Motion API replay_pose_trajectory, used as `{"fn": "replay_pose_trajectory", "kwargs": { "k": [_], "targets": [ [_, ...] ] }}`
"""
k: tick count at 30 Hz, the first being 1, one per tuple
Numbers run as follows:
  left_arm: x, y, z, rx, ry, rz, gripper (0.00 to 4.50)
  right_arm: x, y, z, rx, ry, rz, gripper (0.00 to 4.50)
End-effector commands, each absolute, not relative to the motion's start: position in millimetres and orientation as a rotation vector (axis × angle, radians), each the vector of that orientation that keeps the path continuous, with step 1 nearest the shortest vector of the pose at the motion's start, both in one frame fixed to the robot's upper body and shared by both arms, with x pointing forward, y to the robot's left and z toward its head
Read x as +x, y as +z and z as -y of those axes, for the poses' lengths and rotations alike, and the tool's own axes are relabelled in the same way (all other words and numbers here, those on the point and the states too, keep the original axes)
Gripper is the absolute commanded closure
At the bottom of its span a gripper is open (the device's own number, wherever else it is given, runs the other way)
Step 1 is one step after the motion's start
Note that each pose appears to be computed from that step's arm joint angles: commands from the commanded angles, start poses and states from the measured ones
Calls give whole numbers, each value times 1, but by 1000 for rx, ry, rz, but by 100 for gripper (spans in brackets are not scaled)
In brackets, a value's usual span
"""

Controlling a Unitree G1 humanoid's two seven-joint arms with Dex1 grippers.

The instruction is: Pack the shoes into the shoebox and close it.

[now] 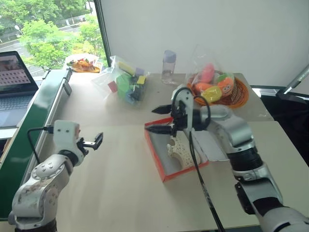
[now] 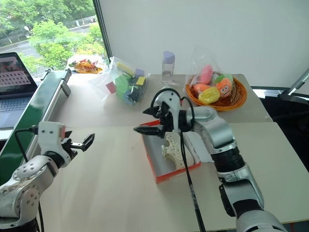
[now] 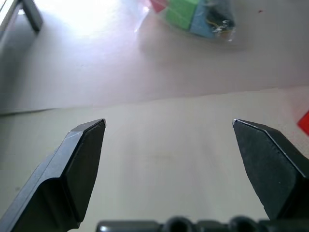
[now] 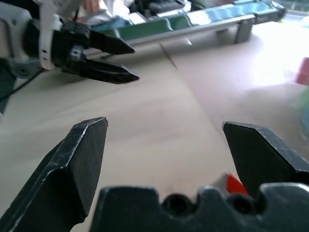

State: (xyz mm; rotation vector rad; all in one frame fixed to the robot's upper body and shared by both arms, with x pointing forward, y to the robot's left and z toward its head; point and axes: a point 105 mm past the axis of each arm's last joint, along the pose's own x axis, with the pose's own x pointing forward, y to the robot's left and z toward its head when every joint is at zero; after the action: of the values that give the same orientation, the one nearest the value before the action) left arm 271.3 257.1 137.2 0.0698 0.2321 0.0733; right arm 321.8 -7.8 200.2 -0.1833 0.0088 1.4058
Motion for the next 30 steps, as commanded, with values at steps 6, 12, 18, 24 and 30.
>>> {"fn": "replay_pose_trajectory", "kwargs": {
  "k": [6, 12, 18, 24, 30],
  "targets": [
    [234, 140, -312, 111, 360, -208, 0, 323, 207, -9, -173, 1484, 91, 2],
    [233, 124, -321, 122, 410, -220, 0, 326, 201, -22, -217, 1521, 98, 2],
    [248, 126, -319, 137, 365, -187, 0, 326, 199, -27, -208, 1544, 78, 2],
    [261, 133, -337, 156, 377, -157, 0, 319, 192, -37, -262, 1572, 102, 2],
    [260, 135, -362, 174, 432, -169, 0, 315, 189, -36, -285, 1583, 118, 2]
  ]
}}
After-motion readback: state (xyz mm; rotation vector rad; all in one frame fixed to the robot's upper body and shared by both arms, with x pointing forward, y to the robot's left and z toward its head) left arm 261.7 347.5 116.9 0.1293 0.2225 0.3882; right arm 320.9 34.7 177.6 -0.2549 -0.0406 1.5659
